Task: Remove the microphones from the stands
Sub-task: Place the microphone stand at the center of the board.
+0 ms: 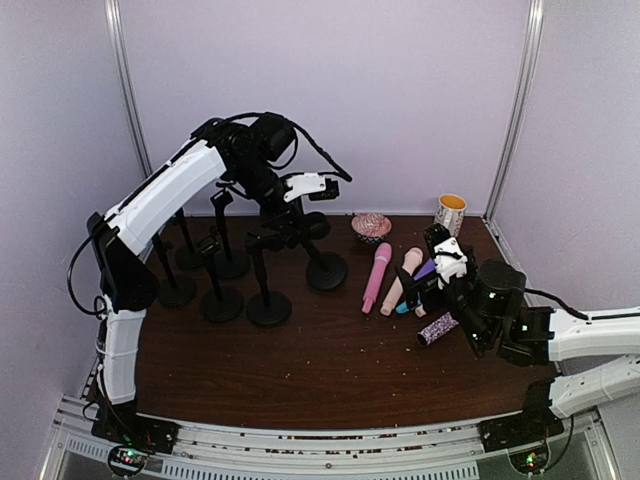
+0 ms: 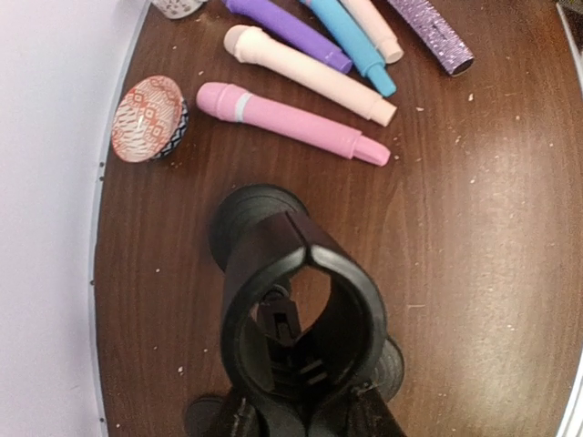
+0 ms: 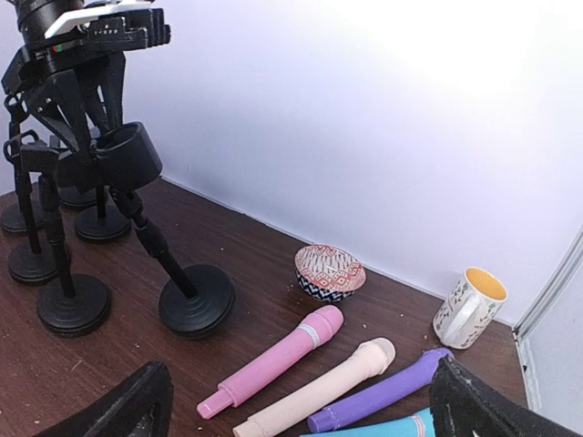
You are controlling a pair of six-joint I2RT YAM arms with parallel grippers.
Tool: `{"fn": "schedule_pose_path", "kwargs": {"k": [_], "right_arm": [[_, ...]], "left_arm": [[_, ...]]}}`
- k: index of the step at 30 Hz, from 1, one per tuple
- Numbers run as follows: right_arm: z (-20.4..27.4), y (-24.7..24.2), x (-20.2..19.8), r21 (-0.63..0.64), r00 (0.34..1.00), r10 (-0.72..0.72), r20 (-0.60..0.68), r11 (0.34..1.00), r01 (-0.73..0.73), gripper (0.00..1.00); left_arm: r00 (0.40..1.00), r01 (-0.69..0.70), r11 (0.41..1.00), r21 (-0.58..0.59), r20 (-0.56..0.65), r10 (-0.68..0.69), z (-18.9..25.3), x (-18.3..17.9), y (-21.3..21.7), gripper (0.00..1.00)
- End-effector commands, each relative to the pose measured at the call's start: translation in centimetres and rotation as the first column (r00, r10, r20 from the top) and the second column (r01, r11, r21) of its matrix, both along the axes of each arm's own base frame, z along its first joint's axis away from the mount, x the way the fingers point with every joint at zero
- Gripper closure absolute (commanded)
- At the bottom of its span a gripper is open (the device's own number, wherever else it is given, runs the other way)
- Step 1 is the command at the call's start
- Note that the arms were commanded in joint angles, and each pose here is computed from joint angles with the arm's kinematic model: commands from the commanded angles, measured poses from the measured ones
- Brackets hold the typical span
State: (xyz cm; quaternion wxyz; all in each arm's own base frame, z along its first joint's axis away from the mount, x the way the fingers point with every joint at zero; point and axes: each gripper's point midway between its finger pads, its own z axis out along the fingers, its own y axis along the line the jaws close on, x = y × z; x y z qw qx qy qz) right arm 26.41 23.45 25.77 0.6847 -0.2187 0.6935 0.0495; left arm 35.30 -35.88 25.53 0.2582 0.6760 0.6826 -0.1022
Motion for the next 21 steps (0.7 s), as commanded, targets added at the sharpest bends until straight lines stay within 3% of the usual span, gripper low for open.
{"fn": "schedule_pose_path", "kwargs": {"k": [1, 7, 13, 16, 17, 21], "right_arm": [[0.0, -0.8, -0.1, 0.132, 0.999, -0.007, -0.031, 0.991, 0.012, 0.0], [-0.2, -0.8, 0.1, 0.188, 0.999, 0.005, -0.053, 0.982, 0.005, 0.0], [-0.1, -0.8, 0.0, 0.262, 0.997, 0.015, -0.071, 0.965, 0.004, 0.0], [-0.1, -0.9, 0.0, 0.289, 0.997, 0.015, -0.073, 0.957, 0.007, 0.0], [-0.1, -0.9, 0.0, 0.295, 0.997, 0.014, -0.073, 0.956, 0.008, 0.0], [0.3, -0.5, 0.2, 0.306, 0.997, 0.018, -0.07, 0.952, 0.004, 0.0]], "left_arm": [[0.974, -0.019, 0.999, -0.045, 0.225, 0.028, 4.8, 2.9, 0.3, 1.0], [0.97, 0.006, 1.0, -0.014, 0.243, -0.002, 4.8, 2.7, 0.7, 0.96], [0.967, 0.028, 0.998, -0.053, 0.254, -0.014, 4.2, 3.7, -0.9, 0.58], [0.958, 0.012, 0.996, -0.086, 0.287, 0.014, 4.3, 5.0, -1.8, 0.23], [0.953, 0.002, 0.995, -0.101, 0.301, 0.028, 4.5, 5.5, -2.0, 0.15], [0.939, -0.009, 0.99, -0.141, 0.34, 0.057, 5.1, 6.7, -2.7, 0.1]]}}
